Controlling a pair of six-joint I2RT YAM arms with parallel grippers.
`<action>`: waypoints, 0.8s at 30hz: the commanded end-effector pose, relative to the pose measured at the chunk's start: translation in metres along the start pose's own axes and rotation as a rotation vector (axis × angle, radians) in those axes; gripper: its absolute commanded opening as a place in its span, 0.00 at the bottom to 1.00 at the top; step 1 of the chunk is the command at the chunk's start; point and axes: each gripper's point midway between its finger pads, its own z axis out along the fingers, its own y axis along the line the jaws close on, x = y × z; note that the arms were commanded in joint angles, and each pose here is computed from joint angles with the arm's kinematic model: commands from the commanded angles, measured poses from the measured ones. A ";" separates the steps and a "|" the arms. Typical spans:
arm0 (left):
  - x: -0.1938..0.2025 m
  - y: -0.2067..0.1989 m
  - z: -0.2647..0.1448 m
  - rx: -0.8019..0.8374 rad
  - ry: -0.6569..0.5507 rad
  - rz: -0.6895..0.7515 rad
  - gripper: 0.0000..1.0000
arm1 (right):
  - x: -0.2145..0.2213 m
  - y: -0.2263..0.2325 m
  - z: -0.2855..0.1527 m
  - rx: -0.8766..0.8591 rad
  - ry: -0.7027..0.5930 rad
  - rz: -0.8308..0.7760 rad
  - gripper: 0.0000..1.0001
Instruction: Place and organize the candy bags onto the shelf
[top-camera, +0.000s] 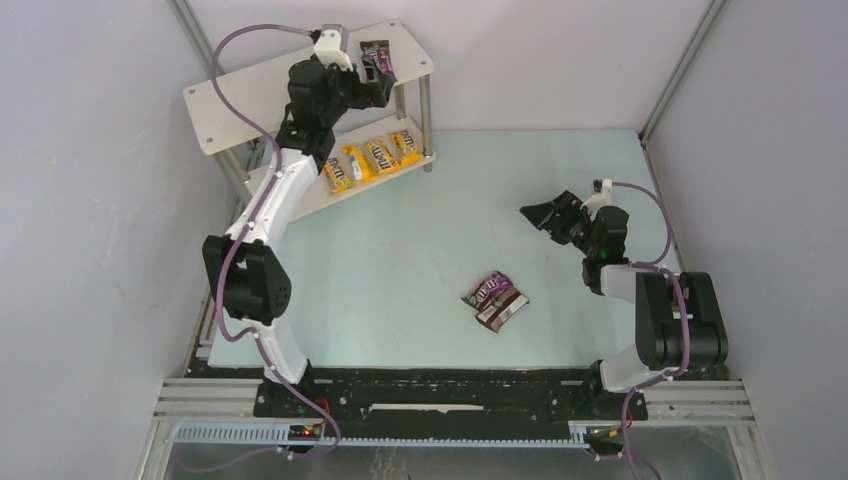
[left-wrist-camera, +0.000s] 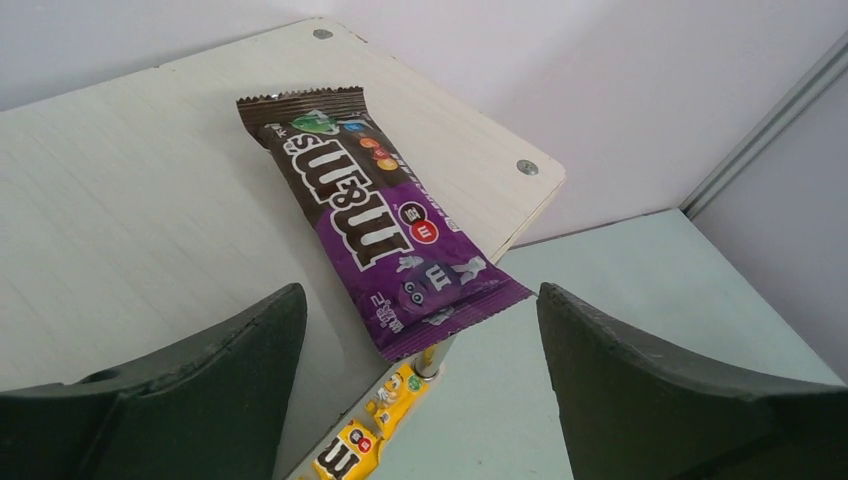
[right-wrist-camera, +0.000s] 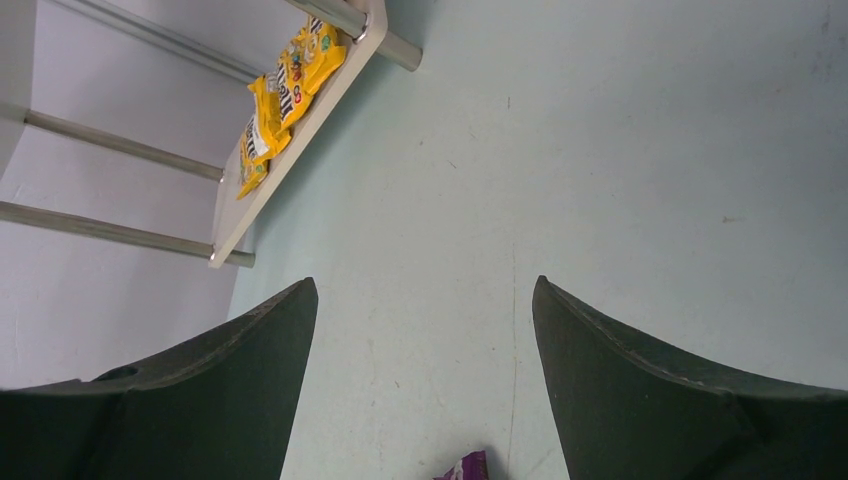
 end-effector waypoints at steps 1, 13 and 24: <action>0.022 0.007 -0.002 -0.030 0.068 -0.026 0.87 | -0.010 0.007 0.003 -0.032 -0.027 -0.019 0.87; 0.035 0.005 0.001 -0.023 0.082 -0.042 0.72 | -0.010 0.007 0.003 -0.037 -0.026 -0.016 0.88; 0.032 -0.017 0.026 0.055 0.039 -0.176 0.64 | -0.011 0.006 0.003 -0.037 -0.026 -0.003 0.88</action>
